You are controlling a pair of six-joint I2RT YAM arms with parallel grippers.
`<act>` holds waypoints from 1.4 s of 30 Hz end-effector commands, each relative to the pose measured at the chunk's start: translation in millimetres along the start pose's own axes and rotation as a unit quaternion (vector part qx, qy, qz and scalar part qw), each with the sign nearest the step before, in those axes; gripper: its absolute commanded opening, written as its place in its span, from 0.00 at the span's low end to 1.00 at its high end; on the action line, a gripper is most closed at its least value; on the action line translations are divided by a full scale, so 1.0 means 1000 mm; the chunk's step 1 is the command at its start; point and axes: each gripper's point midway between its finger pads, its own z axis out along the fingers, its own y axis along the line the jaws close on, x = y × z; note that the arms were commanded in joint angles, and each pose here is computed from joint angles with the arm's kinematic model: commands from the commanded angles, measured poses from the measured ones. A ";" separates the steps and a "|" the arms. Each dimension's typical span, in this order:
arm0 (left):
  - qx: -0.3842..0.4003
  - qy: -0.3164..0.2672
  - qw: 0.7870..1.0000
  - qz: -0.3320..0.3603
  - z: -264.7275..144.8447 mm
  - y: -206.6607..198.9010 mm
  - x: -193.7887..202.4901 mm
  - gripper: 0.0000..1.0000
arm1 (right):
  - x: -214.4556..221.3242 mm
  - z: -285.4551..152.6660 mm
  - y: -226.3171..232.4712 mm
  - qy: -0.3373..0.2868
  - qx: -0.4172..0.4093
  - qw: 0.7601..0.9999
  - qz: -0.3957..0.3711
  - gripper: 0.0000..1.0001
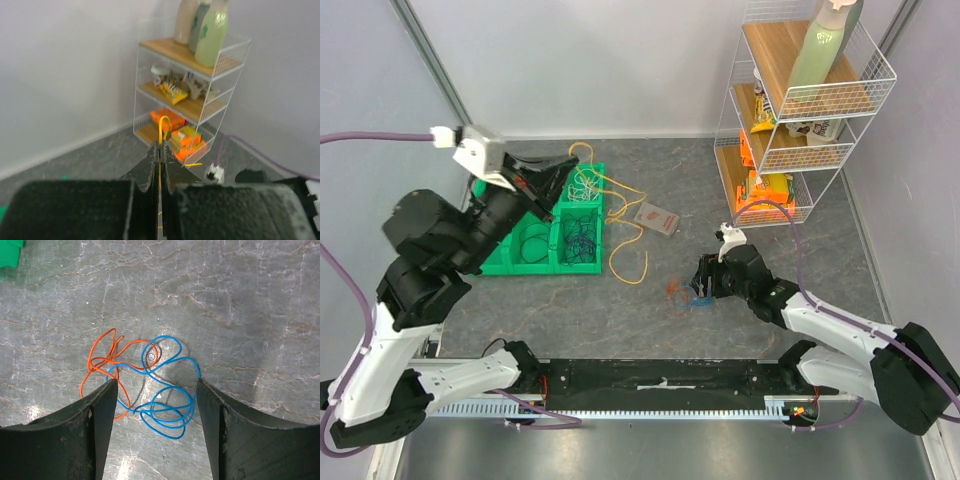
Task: Untangle the cables
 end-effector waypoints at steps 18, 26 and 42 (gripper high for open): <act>-0.013 0.476 0.871 -0.121 -0.084 -0.015 0.383 0.02 | 0.003 0.010 0.020 -0.011 -0.069 0.998 -0.009 0.73; -0.042 0.550 0.828 -0.095 -0.084 -0.004 0.451 0.02 | 0.005 0.007 0.015 -0.034 -0.071 0.997 -0.020 0.73; -0.093 0.566 0.817 -0.054 -0.071 0.018 0.488 0.95 | -0.002 -0.011 0.016 -0.088 -0.091 0.992 -0.017 0.73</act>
